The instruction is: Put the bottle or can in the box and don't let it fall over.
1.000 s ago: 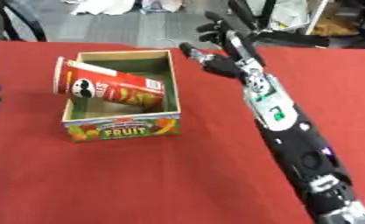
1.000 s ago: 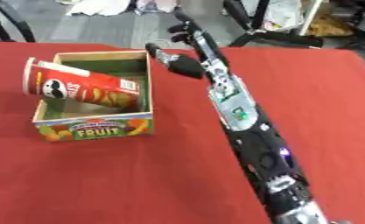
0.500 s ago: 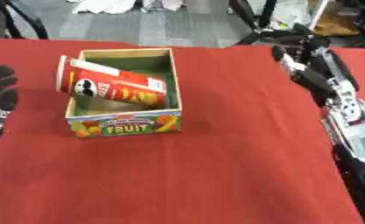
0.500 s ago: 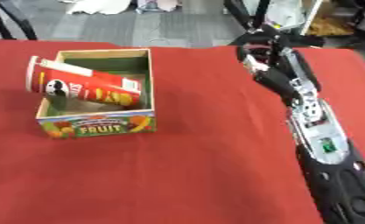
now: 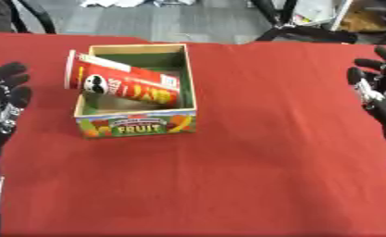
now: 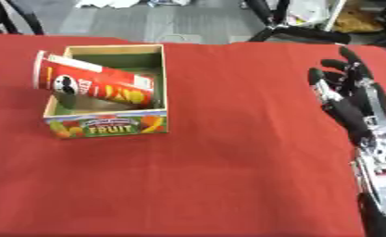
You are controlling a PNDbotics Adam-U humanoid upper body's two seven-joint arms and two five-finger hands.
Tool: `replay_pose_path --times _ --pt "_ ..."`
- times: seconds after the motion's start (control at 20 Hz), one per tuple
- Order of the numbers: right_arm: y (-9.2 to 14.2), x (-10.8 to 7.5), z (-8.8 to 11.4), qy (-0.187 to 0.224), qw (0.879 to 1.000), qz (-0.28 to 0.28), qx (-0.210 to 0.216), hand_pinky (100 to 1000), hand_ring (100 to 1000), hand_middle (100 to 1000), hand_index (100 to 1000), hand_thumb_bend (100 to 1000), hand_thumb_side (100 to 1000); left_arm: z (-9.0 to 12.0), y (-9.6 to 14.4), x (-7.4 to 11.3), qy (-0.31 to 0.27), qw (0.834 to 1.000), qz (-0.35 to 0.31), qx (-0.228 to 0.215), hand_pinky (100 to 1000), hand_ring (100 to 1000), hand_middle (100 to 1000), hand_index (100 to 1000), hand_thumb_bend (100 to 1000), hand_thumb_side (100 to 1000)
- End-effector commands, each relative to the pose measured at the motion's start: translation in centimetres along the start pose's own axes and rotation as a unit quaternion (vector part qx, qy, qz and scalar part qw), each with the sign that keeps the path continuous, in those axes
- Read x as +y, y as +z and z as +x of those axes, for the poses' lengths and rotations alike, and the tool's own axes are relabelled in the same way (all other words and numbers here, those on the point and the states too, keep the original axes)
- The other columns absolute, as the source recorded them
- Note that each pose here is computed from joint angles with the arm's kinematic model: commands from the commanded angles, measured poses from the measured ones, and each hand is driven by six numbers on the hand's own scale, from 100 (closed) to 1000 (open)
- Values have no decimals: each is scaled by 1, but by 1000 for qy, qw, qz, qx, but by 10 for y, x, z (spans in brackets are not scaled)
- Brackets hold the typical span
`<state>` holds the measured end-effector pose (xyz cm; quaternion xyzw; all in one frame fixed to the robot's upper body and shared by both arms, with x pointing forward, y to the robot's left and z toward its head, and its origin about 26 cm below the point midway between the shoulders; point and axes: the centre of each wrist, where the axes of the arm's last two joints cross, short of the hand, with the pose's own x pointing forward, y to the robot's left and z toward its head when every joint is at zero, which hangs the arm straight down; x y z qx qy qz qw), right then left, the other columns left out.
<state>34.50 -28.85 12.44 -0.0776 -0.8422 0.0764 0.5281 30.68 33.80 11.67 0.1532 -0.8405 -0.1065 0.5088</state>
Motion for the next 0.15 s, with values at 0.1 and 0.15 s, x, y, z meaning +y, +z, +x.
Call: replay_pose_path --times 0.1,0.15 --pt "3 -2 6 1 1000 -11 -17 872 788 794 972 316 409 5 -3 6 -11 1000 -1 -11 864 861 819 886 656 720" --pt "4 -2 5 0 1000 -14 -15 872 789 795 971 315 408 5 -3 6 -10 1000 -1 -10 864 861 819 886 655 721"
